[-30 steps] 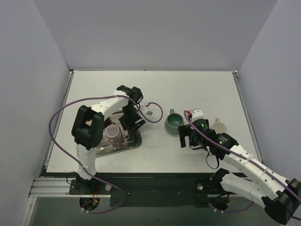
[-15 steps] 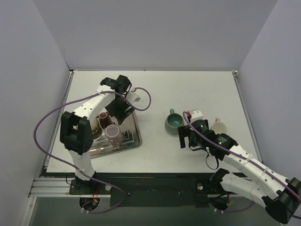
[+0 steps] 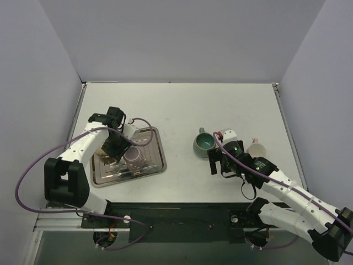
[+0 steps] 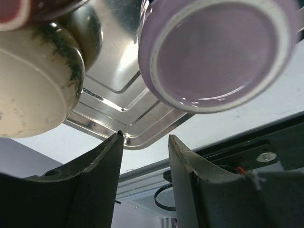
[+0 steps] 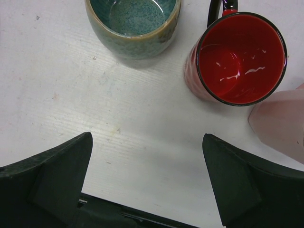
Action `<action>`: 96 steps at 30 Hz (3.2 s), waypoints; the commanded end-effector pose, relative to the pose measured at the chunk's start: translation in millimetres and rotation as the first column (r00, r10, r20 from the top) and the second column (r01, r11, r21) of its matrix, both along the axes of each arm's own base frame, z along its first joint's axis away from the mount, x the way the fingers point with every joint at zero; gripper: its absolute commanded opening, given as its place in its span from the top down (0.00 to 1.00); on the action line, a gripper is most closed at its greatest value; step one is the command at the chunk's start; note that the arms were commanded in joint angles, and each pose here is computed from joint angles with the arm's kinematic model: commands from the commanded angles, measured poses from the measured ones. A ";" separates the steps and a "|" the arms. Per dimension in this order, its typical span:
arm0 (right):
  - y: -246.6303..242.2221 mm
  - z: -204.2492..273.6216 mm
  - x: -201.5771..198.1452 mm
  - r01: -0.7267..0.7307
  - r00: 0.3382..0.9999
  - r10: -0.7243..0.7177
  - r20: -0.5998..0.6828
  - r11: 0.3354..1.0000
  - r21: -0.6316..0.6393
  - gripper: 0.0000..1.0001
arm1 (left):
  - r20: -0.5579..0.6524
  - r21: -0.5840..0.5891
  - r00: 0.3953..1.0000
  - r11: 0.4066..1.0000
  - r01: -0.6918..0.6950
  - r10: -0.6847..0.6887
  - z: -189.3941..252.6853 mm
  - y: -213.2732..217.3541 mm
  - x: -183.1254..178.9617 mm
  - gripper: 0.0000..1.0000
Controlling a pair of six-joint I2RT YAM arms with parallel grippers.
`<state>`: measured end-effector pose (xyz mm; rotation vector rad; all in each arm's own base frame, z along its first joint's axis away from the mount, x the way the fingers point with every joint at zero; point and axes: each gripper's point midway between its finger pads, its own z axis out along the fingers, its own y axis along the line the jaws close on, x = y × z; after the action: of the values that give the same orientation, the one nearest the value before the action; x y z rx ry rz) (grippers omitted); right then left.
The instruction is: Turn the mug right side up
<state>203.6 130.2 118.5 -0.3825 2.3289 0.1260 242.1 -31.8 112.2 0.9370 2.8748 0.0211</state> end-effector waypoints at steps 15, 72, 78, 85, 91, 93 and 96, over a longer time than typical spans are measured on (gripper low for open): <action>9.4 30.2 -9.3 -0.012 0.999 0.009 0.034 0.993 0.117 0.06 | 0.241 -0.178 0.945 0.947 0.266 -0.220 -31.3 -73.3 22.3 0.52; 34.4 38.3 -29.9 0.040 0.998 -0.039 0.049 0.999 -0.011 0.05 | -0.144 -0.278 0.841 0.794 -0.540 0.522 -68.7 -116.8 113.5 0.21; 26.0 38.9 -29.1 0.059 0.995 -0.059 0.076 0.998 -0.006 0.04 | -0.208 -0.249 0.858 0.823 -0.510 0.469 -69.2 -125.8 88.9 0.42; 22.1 36.5 -29.1 0.062 0.995 -0.060 0.083 0.998 -0.018 0.04 | -0.263 -0.258 0.868 0.836 -0.484 0.421 -64.0 -136.0 73.5 0.81; 24.0 38.5 -28.2 0.057 0.995 -0.055 0.083 0.998 -0.022 0.04 | -0.251 -0.342 0.912 0.852 -0.396 0.323 -42.5 -150.0 79.7 1.00; 25.8 40.6 -26.6 0.057 0.995 -0.054 0.086 0.998 -0.024 0.04 | -0.280 -0.410 0.928 0.844 -0.346 0.244 -32.7 -161.1 76.6 1.00; 32.1 49.4 -23.0 0.051 0.994 -0.049 0.097 0.999 -0.018 0.04 | -0.290 -0.487 0.950 0.837 -0.250 0.116 -9.8 -171.0 69.2 1.00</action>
<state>174.2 161.7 155.2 -0.3272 2.2733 0.0993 317.3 -175.0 47.6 0.3420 3.0543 -0.5865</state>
